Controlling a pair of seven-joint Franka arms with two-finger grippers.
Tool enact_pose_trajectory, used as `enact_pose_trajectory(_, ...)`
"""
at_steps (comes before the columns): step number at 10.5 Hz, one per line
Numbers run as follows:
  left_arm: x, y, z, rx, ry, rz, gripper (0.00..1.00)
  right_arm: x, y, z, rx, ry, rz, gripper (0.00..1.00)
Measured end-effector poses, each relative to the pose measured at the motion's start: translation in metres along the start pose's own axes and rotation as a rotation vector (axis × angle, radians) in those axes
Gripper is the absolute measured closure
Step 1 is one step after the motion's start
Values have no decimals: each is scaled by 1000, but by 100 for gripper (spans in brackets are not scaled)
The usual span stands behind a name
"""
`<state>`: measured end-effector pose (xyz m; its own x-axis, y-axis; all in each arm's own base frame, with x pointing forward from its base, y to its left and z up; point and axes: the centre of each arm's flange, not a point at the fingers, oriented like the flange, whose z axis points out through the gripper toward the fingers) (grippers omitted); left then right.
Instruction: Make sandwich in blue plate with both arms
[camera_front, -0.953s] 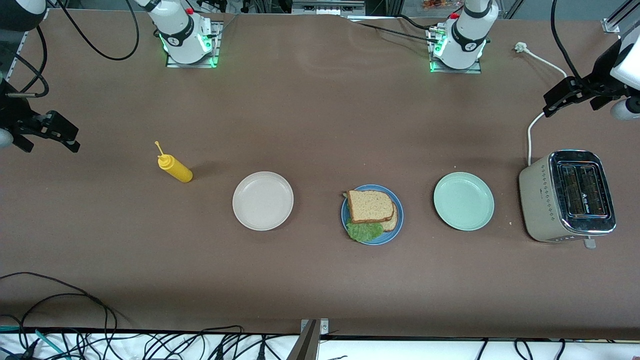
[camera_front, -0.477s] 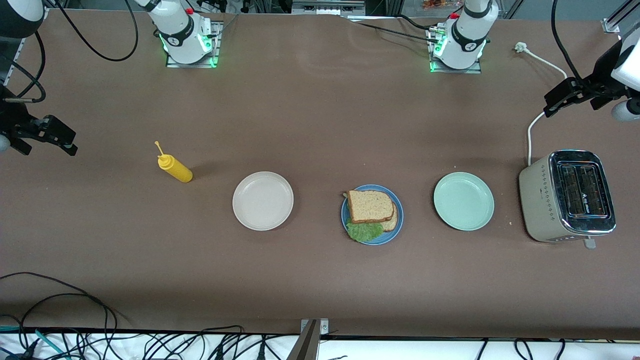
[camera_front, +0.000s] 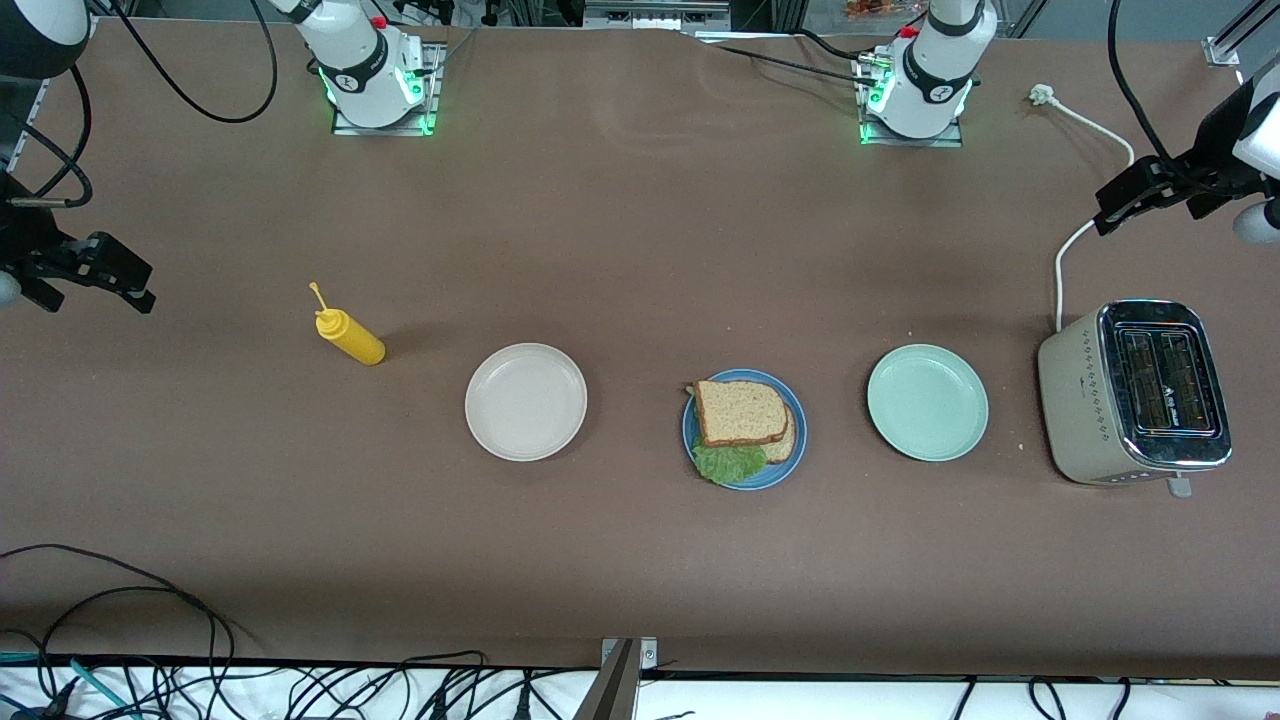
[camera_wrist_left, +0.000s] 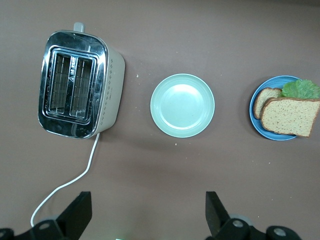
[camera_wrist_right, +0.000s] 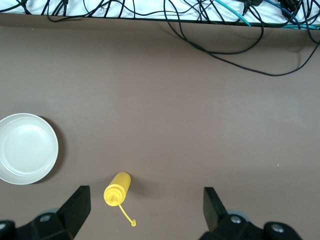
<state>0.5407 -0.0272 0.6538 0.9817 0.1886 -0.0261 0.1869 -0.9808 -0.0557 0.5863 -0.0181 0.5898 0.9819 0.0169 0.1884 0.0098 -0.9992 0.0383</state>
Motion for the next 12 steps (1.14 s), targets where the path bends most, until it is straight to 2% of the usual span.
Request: enact_pose_trajectory(12, 2, 1, 4, 2, -8, -1, 0, 0, 15, 6, -5, -10, 25, 0)
